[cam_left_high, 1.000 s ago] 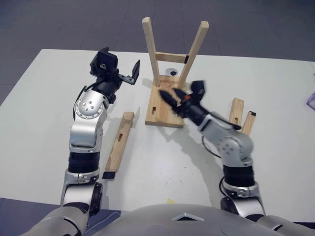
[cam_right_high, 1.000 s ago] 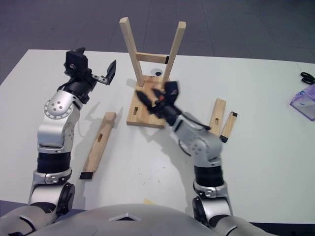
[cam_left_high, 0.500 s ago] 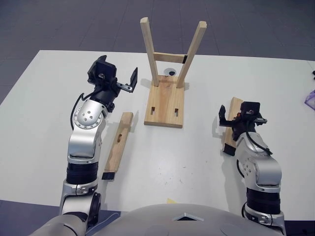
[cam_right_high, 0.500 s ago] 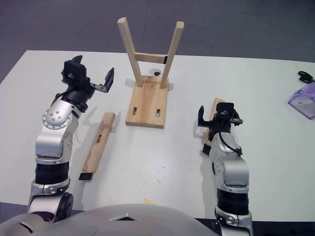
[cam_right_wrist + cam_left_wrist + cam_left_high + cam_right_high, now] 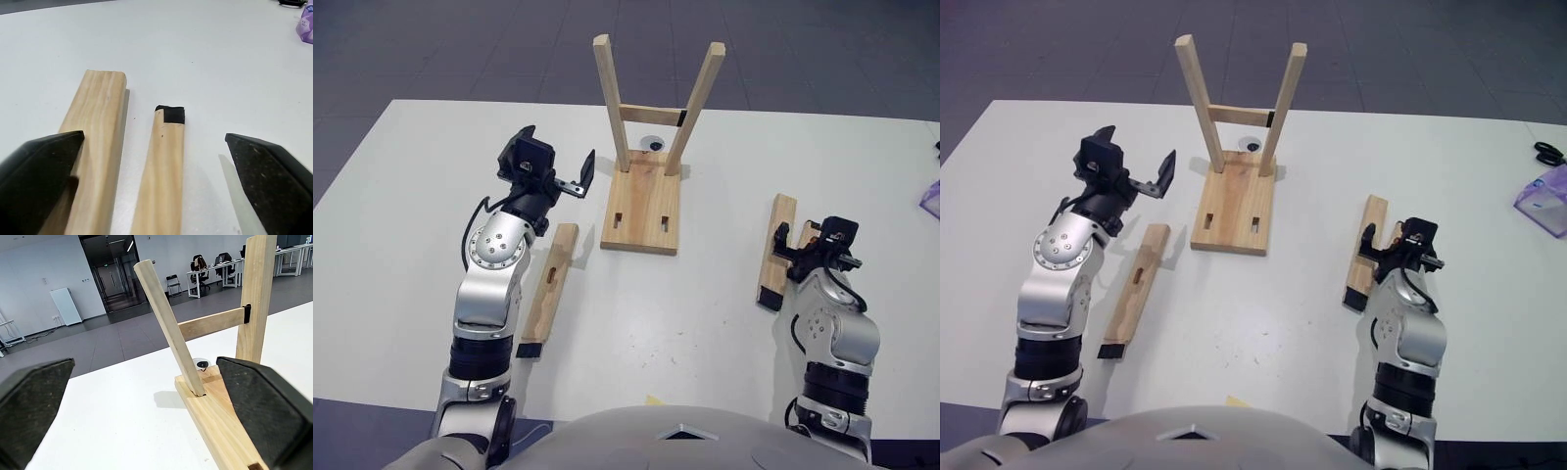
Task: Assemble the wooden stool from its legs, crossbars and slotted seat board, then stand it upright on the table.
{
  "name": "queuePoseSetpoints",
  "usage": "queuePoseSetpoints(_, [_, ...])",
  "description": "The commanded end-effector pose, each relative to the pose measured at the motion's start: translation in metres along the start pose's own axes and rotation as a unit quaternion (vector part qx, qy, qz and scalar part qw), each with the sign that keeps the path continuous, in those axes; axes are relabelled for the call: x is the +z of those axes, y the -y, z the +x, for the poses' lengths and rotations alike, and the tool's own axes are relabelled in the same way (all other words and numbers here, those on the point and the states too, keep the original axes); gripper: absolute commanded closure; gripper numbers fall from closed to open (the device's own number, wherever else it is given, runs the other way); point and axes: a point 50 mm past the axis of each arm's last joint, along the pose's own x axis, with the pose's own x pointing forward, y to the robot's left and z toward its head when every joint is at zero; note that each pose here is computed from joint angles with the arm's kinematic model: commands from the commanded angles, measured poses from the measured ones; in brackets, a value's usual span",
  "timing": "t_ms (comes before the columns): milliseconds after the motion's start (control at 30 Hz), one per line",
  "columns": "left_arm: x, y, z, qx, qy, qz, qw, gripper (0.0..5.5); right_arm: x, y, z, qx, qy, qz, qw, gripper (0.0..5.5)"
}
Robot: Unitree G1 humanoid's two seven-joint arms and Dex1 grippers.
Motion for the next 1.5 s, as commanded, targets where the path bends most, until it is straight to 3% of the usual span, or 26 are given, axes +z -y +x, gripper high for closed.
queuePoseSetpoints(33, [-0.003, 0.001, -0.002, 0.006, -0.004, -0.003, 1.0, 0.1, 0.009, 0.001, 0.006, 0.004, 0.02, 0.069, 0.997, 0.12])
queuePoseSetpoints(433, [-0.006, 0.005, -0.002, 0.006, -0.006, -0.004, 1.0, 0.1, 0.004, 0.013, 0.012, -0.021, -0.009, 0.036, 0.999, 0.12])
queuePoseSetpoints(700, [-0.007, 0.006, -0.002, 0.009, -0.006, -0.011, 1.0, 0.1, -0.011, 0.017, 0.007, -0.032, -0.09, -0.023, 0.995, 0.12])
queuePoseSetpoints(1133, [-0.011, 0.015, -0.008, 0.019, -0.013, -0.007, 1.0, 0.1, -0.024, 0.006, -0.024, -0.004, -0.173, -0.041, 0.984, 2.08])
queuePoseSetpoints(1500, [-0.008, 0.014, -0.01, 0.026, -0.012, -0.017, 0.999, 0.1, -0.025, 0.012, -0.025, -0.012, -0.183, -0.045, 0.982, 3.79])
